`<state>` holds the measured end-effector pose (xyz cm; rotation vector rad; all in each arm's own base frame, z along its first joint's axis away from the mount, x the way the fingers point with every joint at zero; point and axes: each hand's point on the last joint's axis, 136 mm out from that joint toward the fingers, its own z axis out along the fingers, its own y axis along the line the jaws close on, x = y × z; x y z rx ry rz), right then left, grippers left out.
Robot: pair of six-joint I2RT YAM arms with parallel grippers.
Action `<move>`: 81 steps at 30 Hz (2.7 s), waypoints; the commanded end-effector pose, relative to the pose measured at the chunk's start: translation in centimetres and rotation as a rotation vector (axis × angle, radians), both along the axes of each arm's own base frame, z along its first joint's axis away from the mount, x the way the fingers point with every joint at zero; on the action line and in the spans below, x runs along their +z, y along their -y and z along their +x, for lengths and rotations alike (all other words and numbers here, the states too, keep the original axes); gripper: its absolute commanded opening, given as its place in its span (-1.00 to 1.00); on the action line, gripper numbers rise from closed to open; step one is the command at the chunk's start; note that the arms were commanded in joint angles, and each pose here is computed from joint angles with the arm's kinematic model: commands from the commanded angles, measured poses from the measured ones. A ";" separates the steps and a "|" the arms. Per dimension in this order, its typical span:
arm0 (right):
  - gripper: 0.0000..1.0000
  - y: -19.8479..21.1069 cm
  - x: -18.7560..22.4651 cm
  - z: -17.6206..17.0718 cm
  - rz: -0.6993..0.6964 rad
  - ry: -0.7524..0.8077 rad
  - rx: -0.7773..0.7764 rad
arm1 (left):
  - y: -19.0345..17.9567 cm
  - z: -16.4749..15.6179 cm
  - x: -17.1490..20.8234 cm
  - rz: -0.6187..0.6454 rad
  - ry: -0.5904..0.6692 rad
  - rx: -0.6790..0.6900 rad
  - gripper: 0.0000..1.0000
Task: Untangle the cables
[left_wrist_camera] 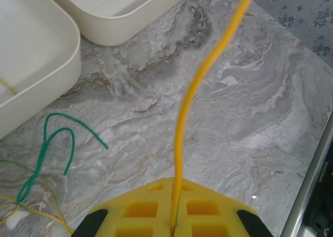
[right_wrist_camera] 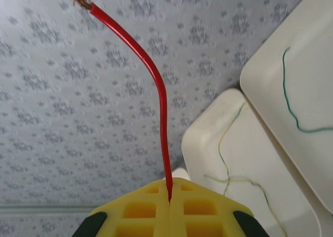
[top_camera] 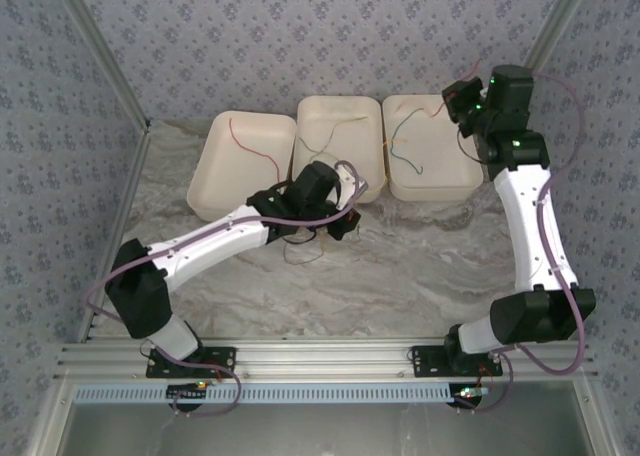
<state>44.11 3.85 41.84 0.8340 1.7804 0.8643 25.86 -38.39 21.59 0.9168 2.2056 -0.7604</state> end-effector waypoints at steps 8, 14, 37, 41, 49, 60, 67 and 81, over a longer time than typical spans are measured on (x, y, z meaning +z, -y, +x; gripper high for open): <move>-1.00 3.4 3.4 -0.4 -0.034 0.076 -0.041 | -3.8 0.9 -2.9 0.142 -0.026 0.115 -1.00; -1.00 0.3 3.7 -1.3 -0.050 0.133 0.106 | -4.3 1.4 -3.8 0.167 -0.076 0.175 -0.41; -1.00 -14.1 -2.0 -8.3 -0.343 0.185 0.711 | -3.6 6.7 12.4 -0.337 -0.144 0.235 0.69; -1.00 -15.3 -2.5 -8.7 -0.334 0.173 0.743 | -2.7 7.0 11.6 -0.323 -0.170 0.207 0.59; -1.00 -16.0 -2.1 -8.7 -0.321 0.180 0.736 | -0.9 6.9 10.6 -0.337 -0.211 0.139 -0.51; -1.00 -14.9 -1.6 -1.8 -0.328 0.167 0.508 | -0.7 1.9 6.2 -0.229 -0.260 0.041 -1.00; -1.00 -18.8 -3.1 4.1 -0.228 0.141 0.500 | -2.1 0.5 4.6 -0.214 -0.258 0.111 -1.00; -1.00 -34.9 -11.6 6.5 -0.138 0.069 0.807 | -23.0 2.9 2.1 -0.016 -0.214 0.984 0.55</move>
